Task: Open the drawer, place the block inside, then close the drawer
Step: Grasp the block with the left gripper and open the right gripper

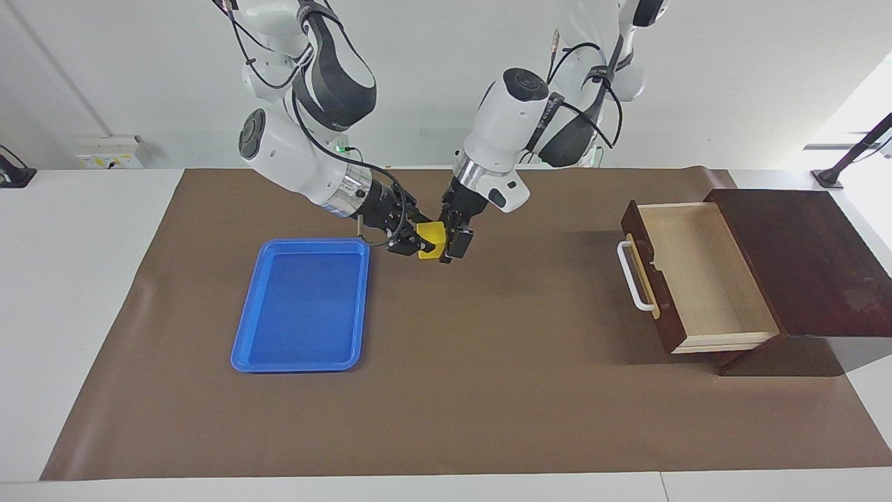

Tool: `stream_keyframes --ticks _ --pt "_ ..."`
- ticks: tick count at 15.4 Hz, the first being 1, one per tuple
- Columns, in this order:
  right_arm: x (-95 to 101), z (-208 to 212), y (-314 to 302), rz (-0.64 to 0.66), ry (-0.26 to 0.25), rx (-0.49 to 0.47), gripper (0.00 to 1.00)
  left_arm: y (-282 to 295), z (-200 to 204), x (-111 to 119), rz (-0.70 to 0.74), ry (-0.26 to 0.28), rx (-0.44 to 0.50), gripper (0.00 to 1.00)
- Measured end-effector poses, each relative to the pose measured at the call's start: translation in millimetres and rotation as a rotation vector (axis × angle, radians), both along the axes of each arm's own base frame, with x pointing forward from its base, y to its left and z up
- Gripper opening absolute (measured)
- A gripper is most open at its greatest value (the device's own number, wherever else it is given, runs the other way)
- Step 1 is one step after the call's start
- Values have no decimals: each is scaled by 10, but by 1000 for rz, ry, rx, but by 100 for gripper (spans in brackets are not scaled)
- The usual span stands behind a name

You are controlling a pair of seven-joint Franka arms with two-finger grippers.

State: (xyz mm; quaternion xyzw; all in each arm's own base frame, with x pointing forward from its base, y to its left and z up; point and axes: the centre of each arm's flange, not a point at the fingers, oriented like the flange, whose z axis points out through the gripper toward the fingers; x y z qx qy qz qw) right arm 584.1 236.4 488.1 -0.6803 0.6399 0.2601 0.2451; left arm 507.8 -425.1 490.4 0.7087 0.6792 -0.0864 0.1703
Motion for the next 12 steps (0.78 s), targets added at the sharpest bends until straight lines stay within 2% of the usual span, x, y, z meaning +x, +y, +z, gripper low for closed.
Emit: stream_keyframes --ticks 1,4,12 --pt "0 0 -1 0 0 0 55 2 5 7 18 1 -6 92" --pt "5 3 -6 -1 -5 -1 55 -1 23 19 59 3 -22 58" --pt "4 3 -6 1 -6 -1 55 0 20 19 62 5 -24 56"
